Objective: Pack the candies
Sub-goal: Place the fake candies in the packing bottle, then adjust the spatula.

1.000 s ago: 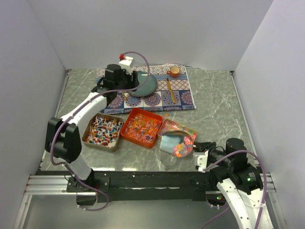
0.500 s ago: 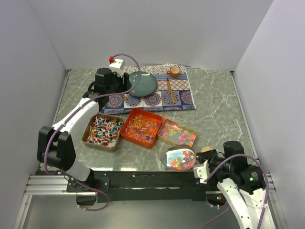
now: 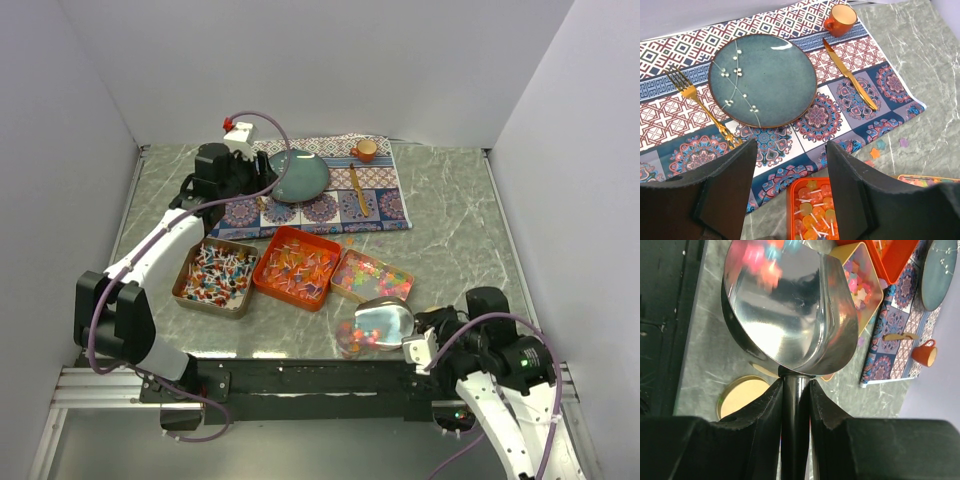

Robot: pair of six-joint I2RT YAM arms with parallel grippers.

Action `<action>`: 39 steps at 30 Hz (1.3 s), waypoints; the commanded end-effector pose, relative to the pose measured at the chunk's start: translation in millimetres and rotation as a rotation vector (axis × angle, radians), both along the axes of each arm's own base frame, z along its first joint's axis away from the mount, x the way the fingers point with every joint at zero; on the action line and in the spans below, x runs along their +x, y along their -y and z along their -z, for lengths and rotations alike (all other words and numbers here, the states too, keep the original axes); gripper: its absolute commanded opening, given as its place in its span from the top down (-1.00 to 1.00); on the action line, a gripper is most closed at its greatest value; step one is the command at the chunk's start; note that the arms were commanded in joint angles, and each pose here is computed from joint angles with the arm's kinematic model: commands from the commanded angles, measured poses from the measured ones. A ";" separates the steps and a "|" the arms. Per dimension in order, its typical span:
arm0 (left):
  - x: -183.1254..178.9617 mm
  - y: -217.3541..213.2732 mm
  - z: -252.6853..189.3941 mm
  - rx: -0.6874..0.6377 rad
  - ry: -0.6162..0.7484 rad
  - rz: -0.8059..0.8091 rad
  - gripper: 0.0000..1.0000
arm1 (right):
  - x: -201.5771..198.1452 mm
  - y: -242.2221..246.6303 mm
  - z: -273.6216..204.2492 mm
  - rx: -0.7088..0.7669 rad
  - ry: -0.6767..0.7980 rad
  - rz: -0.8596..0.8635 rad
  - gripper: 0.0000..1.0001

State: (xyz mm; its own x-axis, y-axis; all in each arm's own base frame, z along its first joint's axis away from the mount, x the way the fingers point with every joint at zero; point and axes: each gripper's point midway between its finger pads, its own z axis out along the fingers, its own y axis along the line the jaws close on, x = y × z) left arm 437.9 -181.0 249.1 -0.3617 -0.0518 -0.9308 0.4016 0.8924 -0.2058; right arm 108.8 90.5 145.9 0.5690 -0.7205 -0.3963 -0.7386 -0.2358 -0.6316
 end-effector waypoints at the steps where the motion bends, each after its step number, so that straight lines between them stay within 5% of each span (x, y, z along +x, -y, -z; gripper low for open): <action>1: 0.0 3.3 -22.8 -0.048 0.058 0.017 -0.27 | 9.8 -2.4 -27.4 -0.013 0.091 -0.039 1.00; 12: -3.9 16.7 -26.8 -0.102 0.040 0.077 -0.33 | 12.0 3.3 -44.4 -0.066 0.133 -0.057 1.00; 22: -62.2 73.5 -20.1 -0.404 -0.155 0.399 -0.45 | 87.5 -13.1 -123.0 0.297 0.076 0.338 1.00; 28: -82.9 96.1 -4.5 -0.525 -0.301 0.495 -0.56 | 127.6 -32.3 -135.1 0.388 0.108 0.369 1.00; 39: -96.0 150.3 18.4 -0.529 -0.400 0.614 -0.63 | 174.6 -78.0 -141.5 0.462 0.099 0.340 1.00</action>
State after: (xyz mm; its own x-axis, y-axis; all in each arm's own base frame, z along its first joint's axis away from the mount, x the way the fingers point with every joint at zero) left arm 343.1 -311.6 203.2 -0.7877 -0.1367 -0.6007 0.5180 0.3810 -0.7659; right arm 265.3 150.8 246.7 0.3037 -0.6987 -0.6477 -0.7421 0.2529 -0.6208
